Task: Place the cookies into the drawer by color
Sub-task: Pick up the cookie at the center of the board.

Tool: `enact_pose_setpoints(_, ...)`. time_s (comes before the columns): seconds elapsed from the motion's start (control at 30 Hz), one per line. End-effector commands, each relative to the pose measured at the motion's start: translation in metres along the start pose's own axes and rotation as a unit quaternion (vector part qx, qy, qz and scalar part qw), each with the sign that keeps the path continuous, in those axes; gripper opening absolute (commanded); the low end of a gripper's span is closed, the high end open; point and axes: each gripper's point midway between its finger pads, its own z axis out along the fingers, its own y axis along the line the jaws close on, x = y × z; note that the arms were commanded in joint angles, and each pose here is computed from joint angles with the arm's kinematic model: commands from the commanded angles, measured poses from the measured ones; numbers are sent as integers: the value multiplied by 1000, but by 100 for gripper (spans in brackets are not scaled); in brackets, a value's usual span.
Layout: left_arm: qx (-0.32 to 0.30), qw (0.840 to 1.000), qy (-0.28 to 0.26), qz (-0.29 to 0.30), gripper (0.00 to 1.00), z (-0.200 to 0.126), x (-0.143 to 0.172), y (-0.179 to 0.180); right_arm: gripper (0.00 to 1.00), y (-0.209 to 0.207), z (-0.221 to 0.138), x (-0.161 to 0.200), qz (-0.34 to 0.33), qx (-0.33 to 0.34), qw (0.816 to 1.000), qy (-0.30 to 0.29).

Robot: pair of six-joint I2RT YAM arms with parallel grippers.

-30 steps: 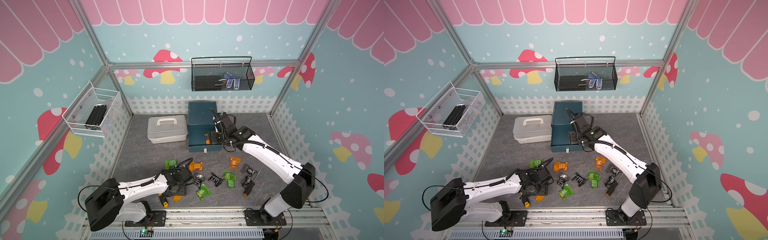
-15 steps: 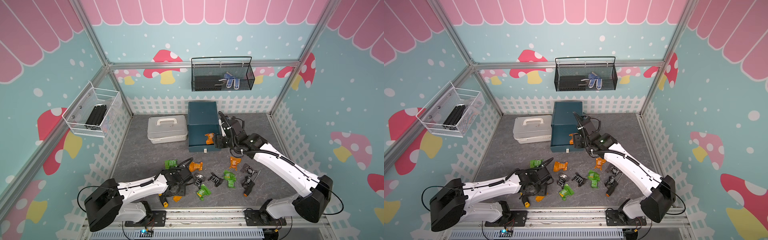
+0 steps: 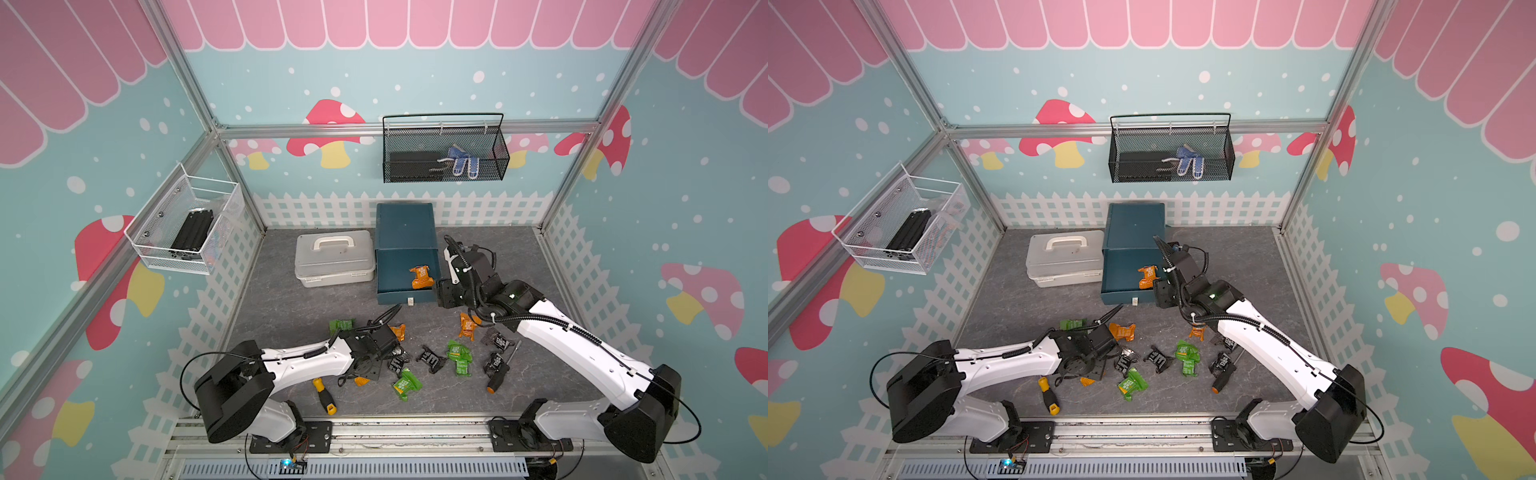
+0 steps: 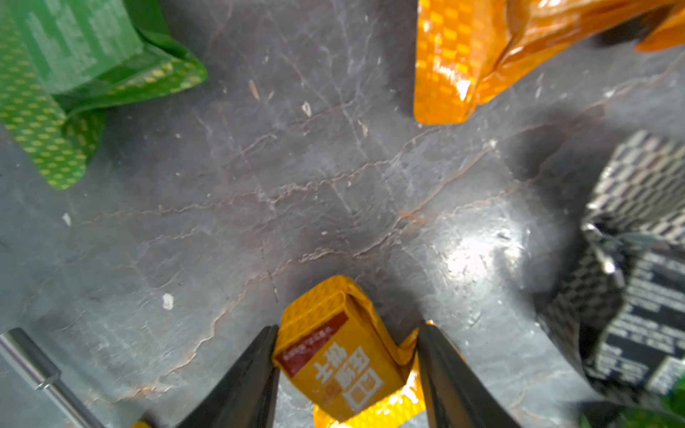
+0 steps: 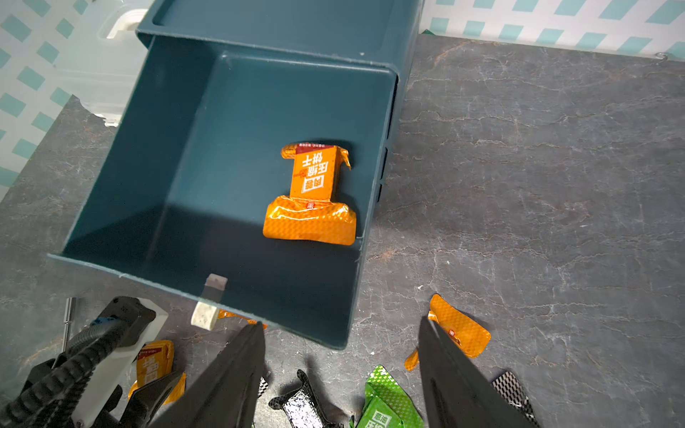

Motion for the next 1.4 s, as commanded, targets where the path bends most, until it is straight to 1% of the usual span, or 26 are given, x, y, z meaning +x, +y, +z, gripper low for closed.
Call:
enact_pose_setpoints(0.0, -8, 1000, -6, 4, 72, 1, -7, 0, 68, -4, -8, -4, 2, 0, 1000, -21)
enact_pose_setpoints(0.03, -18, 1000, -12, -5, 78, 1, -9, 5, 68, -4, -9, -3, 3, -3, 1000, -22)
enact_pose_setpoints(0.1, -32, 999, -15, -26, 85, -1, -10, 13, 68, -5, -9, -1, 3, -4, 1000, -22)
enact_pose_setpoints(0.2, -43, 996, -5, -79, 90, -3, -2, 26, 68, -8, -11, 2, 3, -1, 1000, -22)
enact_pose_setpoints(0.23, -33, 994, 3, -100, 90, -3, 1, 26, 68, -9, -11, 3, 3, 0, 1000, -23)
enact_pose_setpoints(0.3, -5, 992, 10, -124, 89, -4, 4, 20, 68, -10, -13, 5, 3, 2, 1000, -24)
enact_pose_setpoints(0.4, 44, 987, -5, -152, 87, -18, -1, 9, 68, -13, -14, 9, 3, 1, 1000, -28)
enact_pose_setpoints(0.53, 81, 980, -13, -181, 88, -36, -4, 4, 69, -17, -14, 12, 1, 7, 1000, -29)
enact_pose_setpoints(0.7, 47, 971, -27, -234, 86, -26, -1, 20, 69, -17, -20, 17, 1, -5, 999, -32)
enact_pose_setpoints(0.77, 43, 966, -41, -251, 81, -24, -3, 23, 69, -18, -24, 19, 3, -8, 999, -37)
enact_pose_setpoints(0.8, 40, 964, -45, -260, 81, -23, -4, 25, 69, -19, -26, 21, 3, -9, 999, -38)
enact_pose_setpoints(0.87, 46, 958, -52, -278, 81, -20, -7, 25, 69, -21, -30, 24, 3, -9, 999, -40)
enact_pose_setpoints(0.97, 65, 950, -48, -301, 77, -17, -11, 18, 69, -25, -34, 30, 7, -12, 999, -48)
enact_pose_setpoints(1.03, 58, 948, -51, -309, 77, -15, -12, 19, 69, -25, -39, 31, 9, -17, 998, -54)
enact_pose_setpoints(1.17, 54, 940, -74, -330, 76, -15, -21, 26, 69, -22, -48, 32, 14, -35, 997, -67)
enact_pose_setpoints(1.27, 57, 938, -65, -335, 74, -14, -20, 22, 69, -23, -54, 31, 16, -39, 996, -76)
enact_pose_setpoints(1.37, 48, 937, -44, -343, 74, -1, -10, 21, 69, -26, -58, 32, 17, -36, 996, -81)
